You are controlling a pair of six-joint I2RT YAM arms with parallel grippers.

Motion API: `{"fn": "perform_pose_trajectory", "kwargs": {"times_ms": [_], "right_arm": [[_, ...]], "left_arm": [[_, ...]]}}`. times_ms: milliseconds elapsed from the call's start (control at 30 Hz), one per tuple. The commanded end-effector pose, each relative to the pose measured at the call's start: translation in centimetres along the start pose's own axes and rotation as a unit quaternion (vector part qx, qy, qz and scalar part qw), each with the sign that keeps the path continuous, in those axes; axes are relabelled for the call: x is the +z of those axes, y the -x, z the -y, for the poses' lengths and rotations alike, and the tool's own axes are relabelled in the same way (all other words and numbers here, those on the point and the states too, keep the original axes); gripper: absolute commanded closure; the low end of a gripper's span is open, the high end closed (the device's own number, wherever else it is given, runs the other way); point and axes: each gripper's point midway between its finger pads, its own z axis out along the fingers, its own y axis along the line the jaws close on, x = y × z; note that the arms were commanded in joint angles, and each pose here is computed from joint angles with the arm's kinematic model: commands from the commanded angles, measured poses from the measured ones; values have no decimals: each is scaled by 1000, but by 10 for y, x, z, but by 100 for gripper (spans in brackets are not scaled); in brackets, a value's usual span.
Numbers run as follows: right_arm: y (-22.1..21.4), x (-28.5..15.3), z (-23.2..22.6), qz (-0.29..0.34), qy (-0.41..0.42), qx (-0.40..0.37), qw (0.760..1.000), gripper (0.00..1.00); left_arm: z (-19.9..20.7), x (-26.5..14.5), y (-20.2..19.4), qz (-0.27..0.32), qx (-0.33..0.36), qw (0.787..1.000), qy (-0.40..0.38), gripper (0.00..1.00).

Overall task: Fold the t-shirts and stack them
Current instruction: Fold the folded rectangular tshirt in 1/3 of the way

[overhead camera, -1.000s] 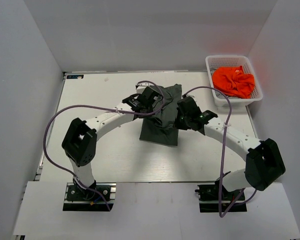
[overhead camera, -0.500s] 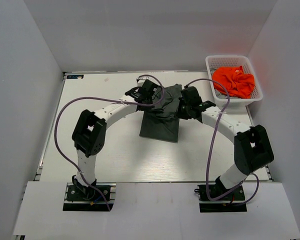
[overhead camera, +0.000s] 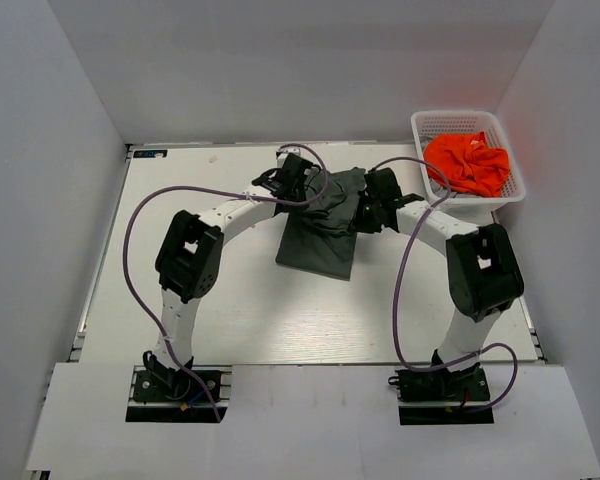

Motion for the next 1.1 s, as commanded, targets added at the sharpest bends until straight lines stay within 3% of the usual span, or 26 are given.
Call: {"fn": "perform_pose_trajectory", "kwargs": {"times_ms": [0,33,67,100,133,167,233,267,367,400,600,800,1067], "right_arm": [[32,12,-10,33,24,3,999,84],[41,14,-3,40,21,7,999,73],[60,14,-14,61,37,0,997,66],[54,25,-13,42,42,-3,998,55],[74,20,-16,55,52,-1,997,46],[79,15,-28,46,73,-5,996,40],[80,9,-38,44,94,-13,994,10],[76,1,-39,43,102,-18,994,10],[67,-24,-54,64,148,-33,986,10],[43,-20,-49,40,153,-36,987,10],[4,-31,-76,9,206,-78,975,10],[-29,-1,-86,-45,197,-84,976,10],[-16,24,-76,-20,135,-69,988,10]], "left_arm": [[18,-1,34,53,16,997,-49,57],[17,5,43,68,15,996,-52,41],[21,3,51,80,18,995,-58,31],[15,7,60,89,12,995,-47,21],[7,5,79,100,9,995,-28,0],[8,-1,88,106,7,994,-23,0],[1,-7,97,96,7,995,-12,0],[1,-23,105,103,5,995,-16,0],[-14,-37,81,82,1,997,-13,0],[-27,-52,66,77,-2,997,-10,0],[-67,-96,0,50,-36,998,-19,0],[-98,-124,-43,16,-47,999,1,0],[-122,-139,-69,-2,-60,998,29,0]]}}
